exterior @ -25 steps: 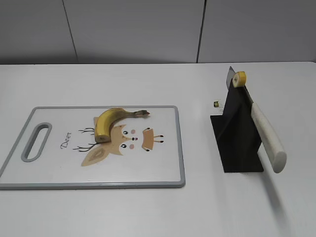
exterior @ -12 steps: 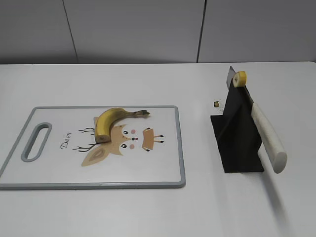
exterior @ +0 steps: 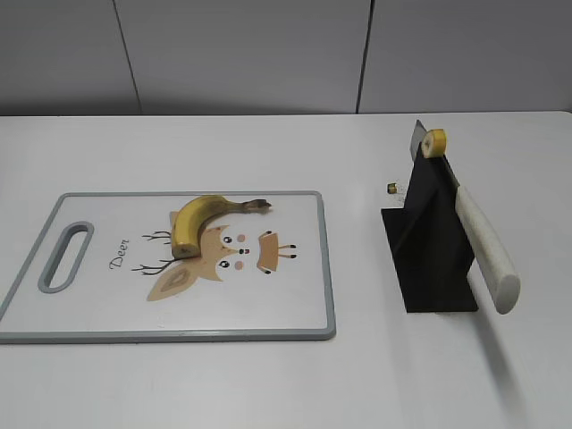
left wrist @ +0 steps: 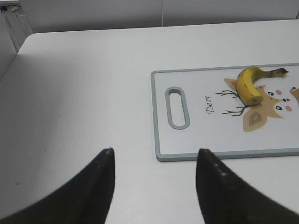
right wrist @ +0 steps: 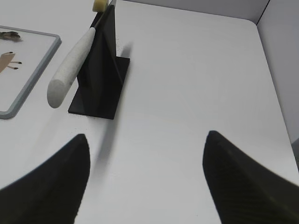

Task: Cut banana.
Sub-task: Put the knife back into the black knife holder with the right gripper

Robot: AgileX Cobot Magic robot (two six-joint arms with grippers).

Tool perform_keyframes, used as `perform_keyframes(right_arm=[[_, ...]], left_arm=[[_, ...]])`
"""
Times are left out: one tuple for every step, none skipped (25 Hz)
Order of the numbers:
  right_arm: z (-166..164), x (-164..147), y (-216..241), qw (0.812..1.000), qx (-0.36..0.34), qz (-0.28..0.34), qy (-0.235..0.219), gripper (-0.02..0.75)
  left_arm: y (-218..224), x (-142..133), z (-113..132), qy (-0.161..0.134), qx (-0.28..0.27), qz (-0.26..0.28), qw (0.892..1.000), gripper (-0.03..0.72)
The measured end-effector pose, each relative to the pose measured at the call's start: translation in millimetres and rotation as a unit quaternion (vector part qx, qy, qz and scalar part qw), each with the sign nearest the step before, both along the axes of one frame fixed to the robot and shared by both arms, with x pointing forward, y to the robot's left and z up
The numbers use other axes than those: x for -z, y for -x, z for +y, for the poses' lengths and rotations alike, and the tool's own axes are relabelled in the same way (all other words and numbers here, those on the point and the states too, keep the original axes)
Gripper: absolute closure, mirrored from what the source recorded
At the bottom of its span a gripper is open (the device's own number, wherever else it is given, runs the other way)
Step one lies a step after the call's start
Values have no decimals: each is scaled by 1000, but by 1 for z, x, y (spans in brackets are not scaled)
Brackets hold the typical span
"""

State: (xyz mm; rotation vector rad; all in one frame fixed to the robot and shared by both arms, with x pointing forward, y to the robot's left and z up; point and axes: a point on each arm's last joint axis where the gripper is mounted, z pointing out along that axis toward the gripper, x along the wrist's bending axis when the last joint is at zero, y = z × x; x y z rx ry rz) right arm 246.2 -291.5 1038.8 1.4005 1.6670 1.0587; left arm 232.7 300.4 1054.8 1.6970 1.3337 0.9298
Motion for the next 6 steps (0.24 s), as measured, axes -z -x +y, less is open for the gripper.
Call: perform_keyframes(right_arm=[[0,0,0,1000,0,0,0,167],[0,0,0,1000,0,0,0,167],[0,0,0,1000,0,0,0,167],[0,0,0,1000,0,0,0,167],[0,0,0,1000,0,0,0,167],[0,0,0,1000,0,0,0,167]], left_arm=[[0,0,0,0,0,0,1000,148],[0,0,0,0,0,0,1000,148],[0,0,0,0,0,0,1000,148],[0,0,0,0,0,0,1000,148],[0,0,0,0,0,0,1000,148],[0,0,0,0,0,0,1000,148]])
